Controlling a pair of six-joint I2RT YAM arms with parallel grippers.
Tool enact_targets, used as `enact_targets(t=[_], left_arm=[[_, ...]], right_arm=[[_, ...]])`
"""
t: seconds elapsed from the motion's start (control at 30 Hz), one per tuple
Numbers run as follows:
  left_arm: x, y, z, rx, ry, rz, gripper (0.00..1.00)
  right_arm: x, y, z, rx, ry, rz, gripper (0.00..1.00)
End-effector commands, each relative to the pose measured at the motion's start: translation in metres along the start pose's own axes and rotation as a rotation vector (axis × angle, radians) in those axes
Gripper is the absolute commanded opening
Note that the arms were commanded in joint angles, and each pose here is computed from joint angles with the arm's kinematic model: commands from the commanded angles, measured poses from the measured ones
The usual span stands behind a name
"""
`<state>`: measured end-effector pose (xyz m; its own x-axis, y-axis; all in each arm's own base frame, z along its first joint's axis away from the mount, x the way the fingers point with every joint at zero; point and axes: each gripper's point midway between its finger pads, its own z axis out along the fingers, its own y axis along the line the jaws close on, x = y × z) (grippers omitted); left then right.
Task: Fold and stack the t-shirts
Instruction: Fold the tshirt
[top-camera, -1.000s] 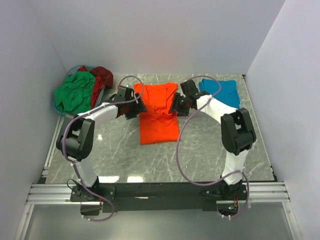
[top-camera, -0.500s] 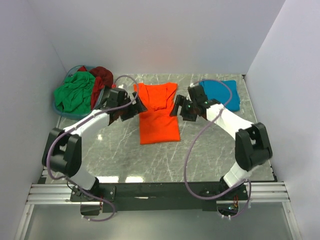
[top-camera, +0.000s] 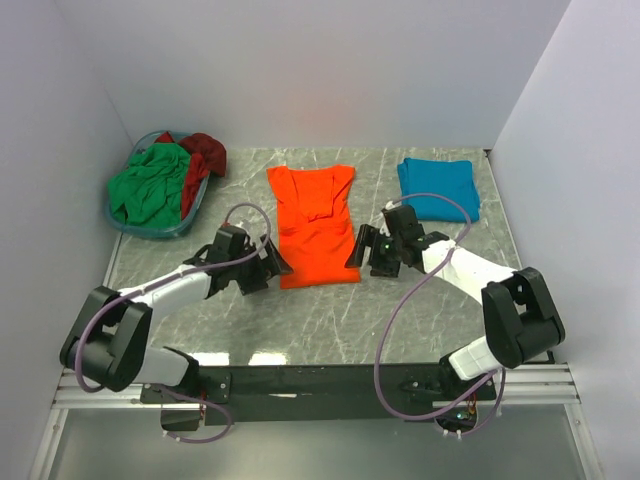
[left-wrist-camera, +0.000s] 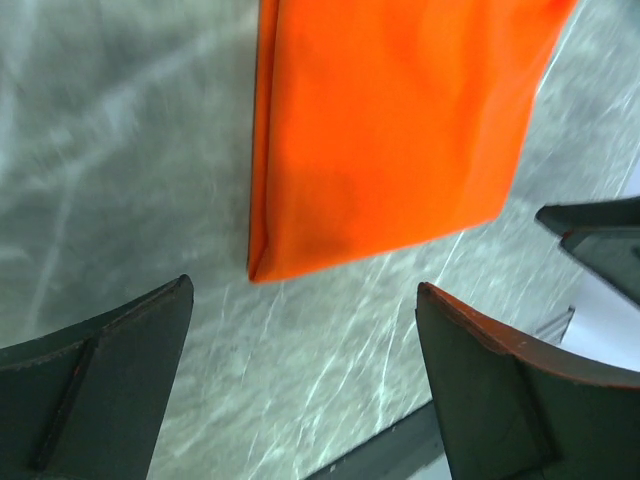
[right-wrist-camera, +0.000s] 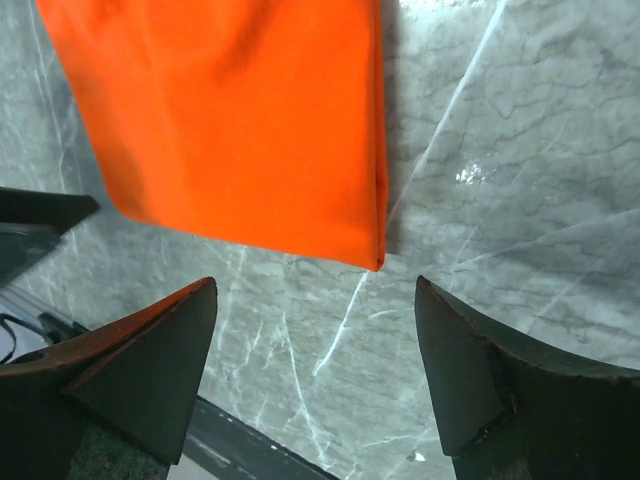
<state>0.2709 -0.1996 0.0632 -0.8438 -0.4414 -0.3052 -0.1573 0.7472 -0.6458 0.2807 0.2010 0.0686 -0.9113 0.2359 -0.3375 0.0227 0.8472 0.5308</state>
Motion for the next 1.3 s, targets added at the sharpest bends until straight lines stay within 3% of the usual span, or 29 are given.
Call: enact_targets(t=[0.0,0.13,0.23,0.27,0.37,0.6,0.67,0.87,0.93,1.0,1.03,1.07,1.27], left_arm=[[0.005,-0.019,0.006,0.095,0.016,-0.007,0.97],[0.01,-0.014,0.017,0.071,0.059,-0.003,0.84],[0.015,-0.01,0.023,0.063,0.086,-0.007,0.69],[0.018,-0.007,0.025,0.049,0.095,-0.003,0.53],[0.022,0.005,0.028,0.002,0.106,-0.014,0.35],[0.025,0.014,0.032,-0.026,0.115,-0.01,0.13],[0.027,0.019,0.032,-0.055,0.124,-0.016,0.01],[0.031,0.022,0.035,-0.055,0.139,-0.009,0.0],[0.032,0.021,0.034,-0.047,0.144,-0.009,0.0],[0.032,0.02,0.034,-0.042,0.146,-0.011,0.0],[0.031,0.019,0.033,-0.039,0.144,-0.007,0.0],[0.03,0.017,0.032,-0.033,0.139,0.001,0.0],[0.03,-0.004,0.004,0.048,0.114,0.043,0.0]], right_arm=[[-0.007,0.014,0.002,-0.06,-0.029,-0.003,0.85],[-0.006,0.01,0.009,-0.043,-0.02,0.01,0.82],[-0.005,0.004,0.014,-0.015,-0.01,0.019,0.8],[-0.003,0.002,0.017,-0.004,0.002,0.023,0.79],[-0.004,0.002,0.02,-0.001,0.009,0.025,0.77],[0.001,-0.005,0.029,0.017,0.034,0.04,0.66],[0.003,-0.007,0.032,0.023,0.043,0.045,0.62],[0.009,-0.013,0.039,0.034,0.07,0.048,0.47],[0.011,-0.013,0.041,0.029,0.078,0.051,0.28],[0.012,-0.009,0.041,0.006,0.092,0.052,0.17],[0.013,-0.006,0.039,-0.005,0.091,0.047,0.04],[0.014,-0.005,0.037,-0.008,0.096,0.043,0.0],[0.022,0.012,0.007,-0.082,0.121,-0.025,0.0]])
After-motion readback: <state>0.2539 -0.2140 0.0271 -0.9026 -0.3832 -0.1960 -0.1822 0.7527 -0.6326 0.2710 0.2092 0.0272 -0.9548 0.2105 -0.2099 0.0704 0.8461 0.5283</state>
